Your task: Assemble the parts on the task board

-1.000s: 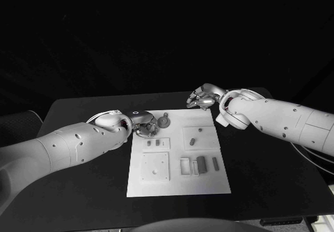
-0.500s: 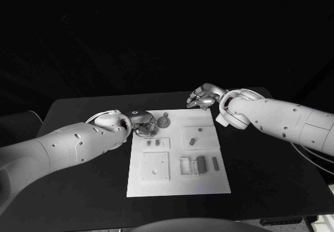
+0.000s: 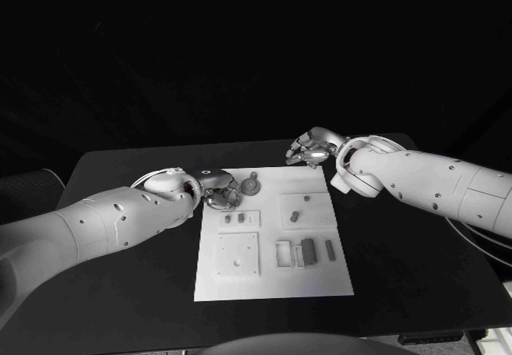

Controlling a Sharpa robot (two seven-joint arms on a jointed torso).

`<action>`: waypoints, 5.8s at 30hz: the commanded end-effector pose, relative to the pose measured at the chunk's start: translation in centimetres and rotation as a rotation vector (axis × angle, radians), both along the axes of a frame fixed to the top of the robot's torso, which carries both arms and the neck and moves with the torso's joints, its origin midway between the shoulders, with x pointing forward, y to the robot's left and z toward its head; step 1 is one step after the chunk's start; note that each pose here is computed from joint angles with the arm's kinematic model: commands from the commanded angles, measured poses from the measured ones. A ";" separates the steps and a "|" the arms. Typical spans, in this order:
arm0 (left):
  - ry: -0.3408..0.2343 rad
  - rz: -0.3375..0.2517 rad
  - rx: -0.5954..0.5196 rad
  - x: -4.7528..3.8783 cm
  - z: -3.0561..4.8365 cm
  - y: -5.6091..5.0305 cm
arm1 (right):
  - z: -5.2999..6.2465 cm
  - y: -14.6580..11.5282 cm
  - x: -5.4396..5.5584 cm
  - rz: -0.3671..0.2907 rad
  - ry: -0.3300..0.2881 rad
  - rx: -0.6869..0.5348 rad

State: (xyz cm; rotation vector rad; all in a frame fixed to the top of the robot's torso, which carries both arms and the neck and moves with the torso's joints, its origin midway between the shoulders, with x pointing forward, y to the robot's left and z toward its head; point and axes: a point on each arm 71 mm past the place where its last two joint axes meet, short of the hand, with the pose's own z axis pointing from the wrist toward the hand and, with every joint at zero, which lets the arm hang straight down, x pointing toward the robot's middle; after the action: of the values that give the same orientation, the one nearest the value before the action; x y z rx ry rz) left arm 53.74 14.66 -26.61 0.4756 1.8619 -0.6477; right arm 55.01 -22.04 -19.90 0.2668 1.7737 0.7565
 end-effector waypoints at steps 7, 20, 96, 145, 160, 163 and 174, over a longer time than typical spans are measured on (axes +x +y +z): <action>0.017 0.000 -0.012 -0.07 -0.06 -0.2 | 0.0 0.1 0.0 0.009 -0.002 0.002; 0.010 0.016 -0.010 0.08 -0.04 0.3 | 0.0 0.0 0.0 0.007 -0.002 0.001; 0.349 0.432 -0.813 -1.11 4.28 9.3 | -5.8 -5.9 -6.9 0.053 -0.145 -0.083; 0.384 0.445 -0.834 -1.40 3.72 10.0 | -9.8 -4.5 -6.6 0.077 -0.112 -0.175; 0.385 0.449 -0.842 -1.38 3.75 9.8 | -10.1 -4.0 -6.5 0.089 -0.094 -0.185; 0.385 0.447 -0.843 -1.39 3.76 9.8 | -10.2 -4.1 -6.4 0.086 -0.092 -0.187; 0.386 0.449 -0.843 -1.39 3.77 9.8 | -10.2 -4.2 -6.3 0.086 -0.091 -0.197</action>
State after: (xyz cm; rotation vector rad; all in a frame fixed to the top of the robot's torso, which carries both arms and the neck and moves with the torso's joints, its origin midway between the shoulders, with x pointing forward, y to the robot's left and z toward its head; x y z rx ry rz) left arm 52.37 24.72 -22.97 -0.6353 1.7569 -1.1458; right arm 48.88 -26.15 -29.56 0.0379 1.7274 0.6517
